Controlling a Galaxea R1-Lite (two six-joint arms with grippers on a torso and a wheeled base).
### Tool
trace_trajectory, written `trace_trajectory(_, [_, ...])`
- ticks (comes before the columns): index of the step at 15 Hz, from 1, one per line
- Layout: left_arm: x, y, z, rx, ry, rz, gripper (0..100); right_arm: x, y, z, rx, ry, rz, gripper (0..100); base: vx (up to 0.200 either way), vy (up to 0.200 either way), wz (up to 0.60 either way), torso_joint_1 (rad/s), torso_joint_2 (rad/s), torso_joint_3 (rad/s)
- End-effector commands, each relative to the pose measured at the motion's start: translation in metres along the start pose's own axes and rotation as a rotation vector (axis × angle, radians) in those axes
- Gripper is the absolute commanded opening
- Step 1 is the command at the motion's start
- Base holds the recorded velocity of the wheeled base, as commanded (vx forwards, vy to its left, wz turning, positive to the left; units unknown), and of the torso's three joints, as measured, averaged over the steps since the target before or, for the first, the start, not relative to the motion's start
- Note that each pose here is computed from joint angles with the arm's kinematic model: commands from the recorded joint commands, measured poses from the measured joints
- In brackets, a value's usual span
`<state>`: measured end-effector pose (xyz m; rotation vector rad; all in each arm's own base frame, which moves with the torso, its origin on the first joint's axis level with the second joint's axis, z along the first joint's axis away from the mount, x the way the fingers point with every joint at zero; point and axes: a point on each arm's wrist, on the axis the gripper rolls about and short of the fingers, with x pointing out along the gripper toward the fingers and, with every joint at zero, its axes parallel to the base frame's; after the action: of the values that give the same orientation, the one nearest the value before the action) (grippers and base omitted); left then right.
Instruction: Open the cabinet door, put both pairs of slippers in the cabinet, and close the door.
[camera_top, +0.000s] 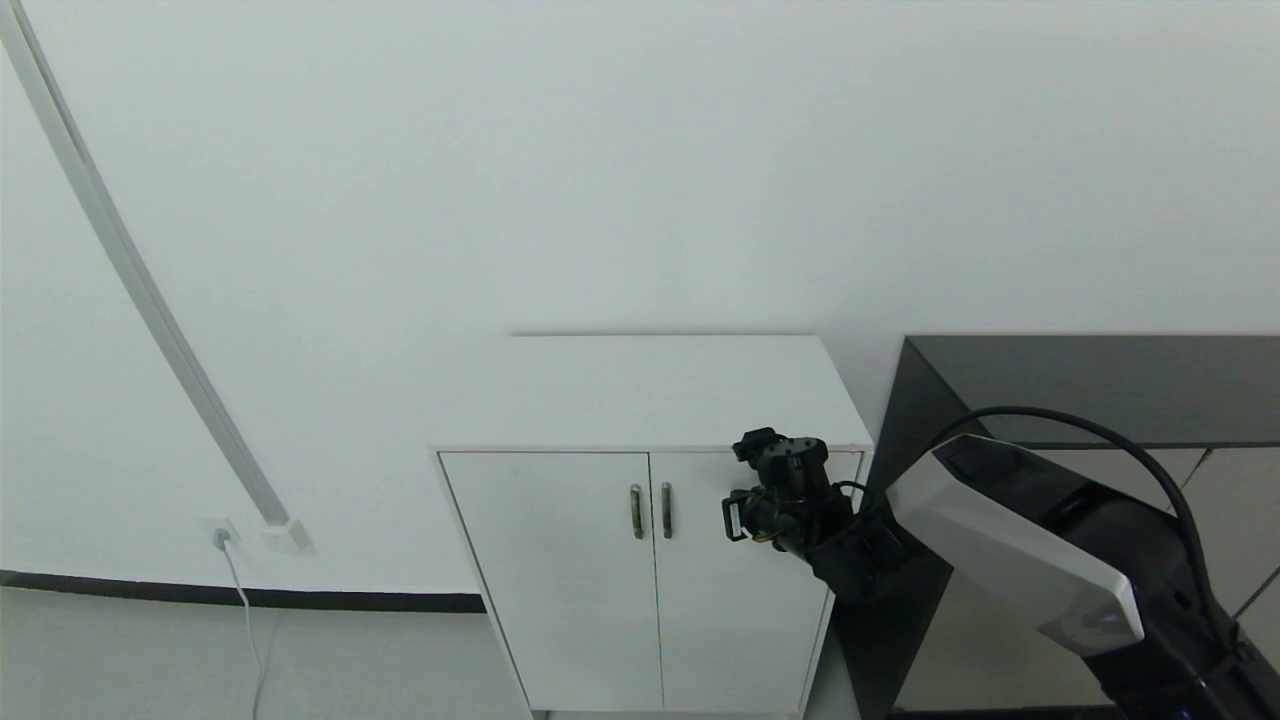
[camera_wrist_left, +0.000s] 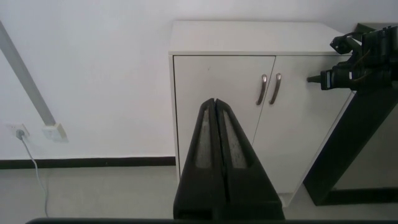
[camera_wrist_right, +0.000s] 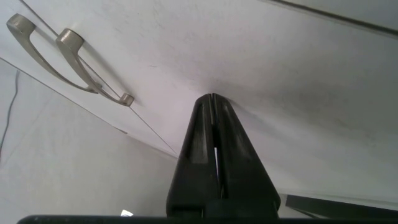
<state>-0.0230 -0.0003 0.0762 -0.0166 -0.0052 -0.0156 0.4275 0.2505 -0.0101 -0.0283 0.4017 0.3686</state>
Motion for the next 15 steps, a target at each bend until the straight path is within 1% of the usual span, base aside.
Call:
trace_trajectory(1, [0.000, 0.000, 0.000, 0.000, 0.001, 0.000, 0, 0.001, -0.002, -0.001, 0.002, 0.001, -0.006, 0, 0.000, 0.000, 0.00, 0.000, 0.00, 0.000])
trace_trajectory(4, [0.000, 0.000, 0.000, 0.000, 0.002, 0.000, 0, 0.004, -0.005, 0.000, 0.006, -0.007, -0.014, 0, 0.000, 0.000, 0.00, 0.000, 0.00, 0.000])
trace_trajectory(9, [0.000, 0.000, 0.000, 0.000, 0.001, 0.000, 0, 0.002, -0.005, -0.001, 0.003, -0.004, -0.031, 0, 0.000, 0.000, 0.00, 0.000, 0.00, 0.000])
trace_trajectory(12, [0.000, 0.000, 0.000, 0.000, 0.001, 0.000, 0, -0.015, -0.004, 0.002, -0.002, 0.017, -0.026, 0, 0.000, 0.000, 0.00, 0.000, 0.00, 0.000])
trace_trajectory(13, [0.000, 0.000, 0.000, 0.000, 0.001, 0.000, 0, -0.032, 0.003, 0.006, -0.008, 0.014, -0.007, 0, 0.000, 0.000, 0.00, 0.000, 0.00, 0.000])
trace_trajectory(15, [0.000, 0.000, 0.000, 0.000, 0.001, 0.000, 0, -0.047, 0.011, 0.008, -0.018, 0.012, 0.013, 0, 0.000, 0.000, 0.00, 0.000, 0.00, 0.000])
